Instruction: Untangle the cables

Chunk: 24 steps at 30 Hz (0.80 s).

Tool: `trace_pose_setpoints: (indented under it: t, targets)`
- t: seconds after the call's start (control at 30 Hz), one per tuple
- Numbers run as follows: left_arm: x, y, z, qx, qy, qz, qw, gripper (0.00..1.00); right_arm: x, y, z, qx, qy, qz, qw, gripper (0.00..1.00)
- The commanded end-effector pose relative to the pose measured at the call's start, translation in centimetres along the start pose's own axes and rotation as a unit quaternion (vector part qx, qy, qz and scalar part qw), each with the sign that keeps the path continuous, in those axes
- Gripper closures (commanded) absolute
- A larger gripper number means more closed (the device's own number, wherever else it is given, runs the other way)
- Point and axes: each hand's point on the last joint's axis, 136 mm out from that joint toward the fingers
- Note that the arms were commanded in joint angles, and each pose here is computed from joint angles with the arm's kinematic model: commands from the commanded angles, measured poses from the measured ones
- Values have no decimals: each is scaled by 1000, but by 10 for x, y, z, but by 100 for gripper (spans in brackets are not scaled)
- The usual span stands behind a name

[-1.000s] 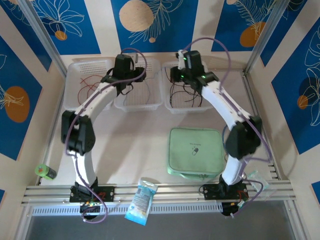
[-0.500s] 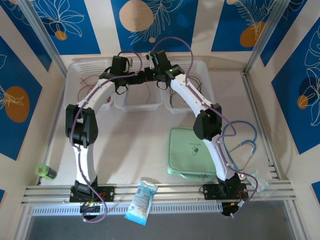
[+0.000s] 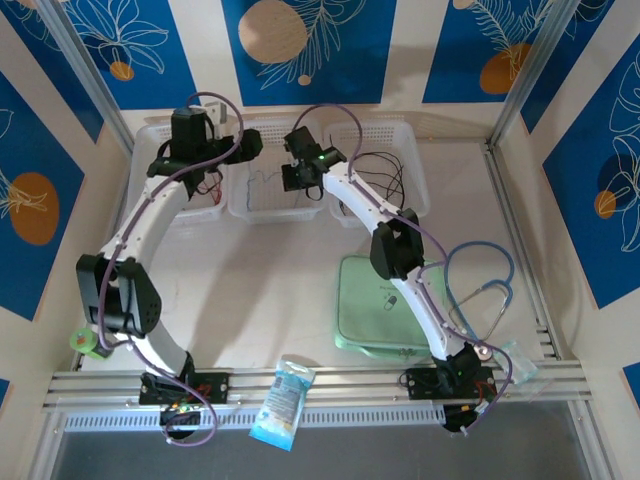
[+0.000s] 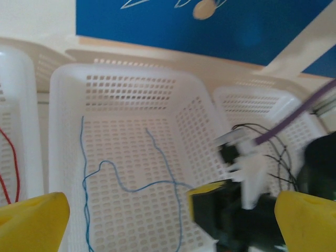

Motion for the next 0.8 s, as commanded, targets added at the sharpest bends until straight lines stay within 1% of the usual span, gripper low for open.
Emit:
trace_pose_setpoints:
  t: [0.0, 0.07, 0.1, 0.23, 0.3, 0.4, 0.5, 0.57, 0.63, 0.7, 0.77]
  targets:
    - [-14, 22, -14, 24, -14, -24, 999, 1, 6, 3, 11, -25, 21, 14, 999, 79]
    - [-19, 29, -15, 25, -22, -24, 999, 1, 1, 10, 14, -32, 29, 13, 999, 53]
    - [-22, 33, -17, 26, -28, -24, 999, 1, -3, 17, 15, -34, 31, 8, 999, 44]
    - [-27, 44, -19, 32, -37, -23, 999, 1, -21, 43, 14, -42, 39, -11, 998, 28]
    - [-25, 49, -21, 37, -39, -26, 998, 1, -29, 58, 8, -43, 30, -15, 999, 18]
    - [-19, 56, -20, 35, -39, -32, 998, 1, -39, 86, 3, -47, 22, -24, 998, 12]
    - [-8, 64, -19, 34, -40, -38, 998, 1, -49, 121, 6, -53, 37, -54, 996, 9]
    - [2, 69, -20, 37, -52, -50, 997, 1, -53, 146, 9, -64, 54, -75, 994, 8]
    - [12, 76, -17, 30, -57, -65, 996, 1, -53, 170, 2, -64, 52, -92, 992, 7]
    - [27, 82, -13, 21, -64, -75, 995, 1, -48, 193, -12, -62, 46, -106, 991, 1]
    - [43, 87, -7, 6, -71, -77, 994, 1, -38, 210, -28, -67, 40, -121, 990, 1]
Point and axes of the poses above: each hand's point on the last joint's axis, 136 mm out from that joint toward the fingers, its own y axis back along the fingers, its own z axis along the line the jaws close on, x = y × z, and after that the axes turned 8 degrees about -y, right-handed
